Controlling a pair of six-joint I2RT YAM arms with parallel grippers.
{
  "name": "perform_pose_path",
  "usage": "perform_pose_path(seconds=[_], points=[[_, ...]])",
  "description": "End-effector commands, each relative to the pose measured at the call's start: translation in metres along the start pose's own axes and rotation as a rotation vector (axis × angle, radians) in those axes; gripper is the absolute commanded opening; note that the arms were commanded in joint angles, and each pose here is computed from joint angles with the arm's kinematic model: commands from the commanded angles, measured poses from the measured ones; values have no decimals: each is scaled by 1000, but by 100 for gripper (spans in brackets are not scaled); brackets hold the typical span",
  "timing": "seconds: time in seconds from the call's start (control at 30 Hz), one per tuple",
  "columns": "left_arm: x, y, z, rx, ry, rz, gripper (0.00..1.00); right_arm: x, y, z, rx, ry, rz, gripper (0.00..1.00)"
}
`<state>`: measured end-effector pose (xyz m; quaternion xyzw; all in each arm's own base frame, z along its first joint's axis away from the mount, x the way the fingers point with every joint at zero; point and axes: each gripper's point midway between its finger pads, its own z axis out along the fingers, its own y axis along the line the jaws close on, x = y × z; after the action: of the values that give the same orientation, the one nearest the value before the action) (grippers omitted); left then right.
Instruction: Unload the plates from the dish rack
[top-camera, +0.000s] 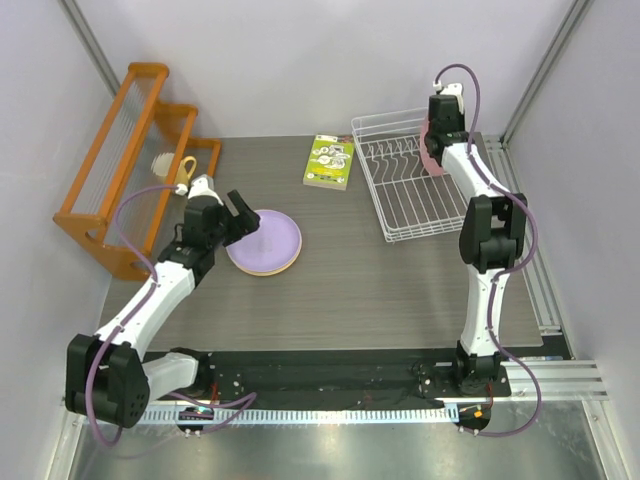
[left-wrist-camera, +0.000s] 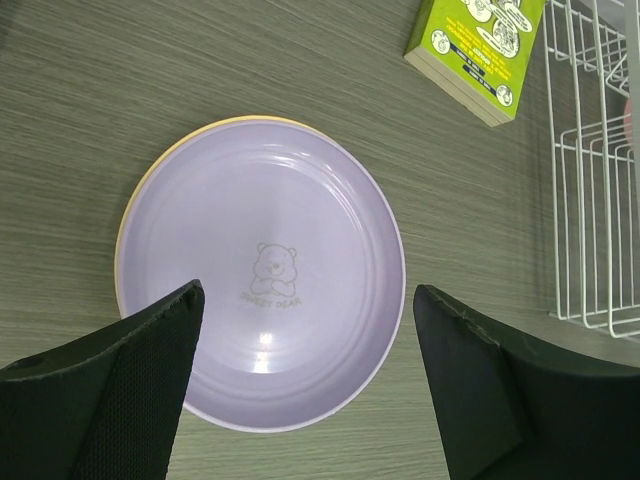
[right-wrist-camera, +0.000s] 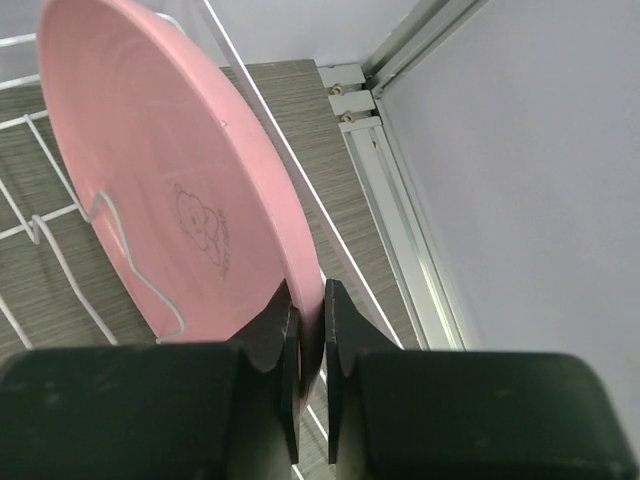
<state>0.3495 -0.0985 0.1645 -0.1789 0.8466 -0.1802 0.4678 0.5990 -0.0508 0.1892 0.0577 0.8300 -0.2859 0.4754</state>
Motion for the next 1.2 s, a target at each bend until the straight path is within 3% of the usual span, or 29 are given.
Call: perform_pose_path(seconds=[0.0, 0.1, 0.33, 0.67, 0.97, 1.17], points=[[-18, -18, 2, 65, -45, 13, 85, -50, -8, -15, -30, -119, 115, 1], [-17, -17, 2, 64, -44, 12, 85, -56, -12, -19, -11, -132, 126, 1], [-20, -19, 1, 62, -43, 9, 85, -63, -45, -38, 278, -148, 144, 1], [-20, -19, 1, 59, -34, 11, 85, -87, -102, -102, 569, -261, 120, 1], [-20, -24, 1, 80, -27, 9, 85, -95, -131, -139, 604, -291, 172, 1], [-22, -39, 3, 143, -10, 19, 85, -110, -118, -165, 271, -286, 303, 1]])
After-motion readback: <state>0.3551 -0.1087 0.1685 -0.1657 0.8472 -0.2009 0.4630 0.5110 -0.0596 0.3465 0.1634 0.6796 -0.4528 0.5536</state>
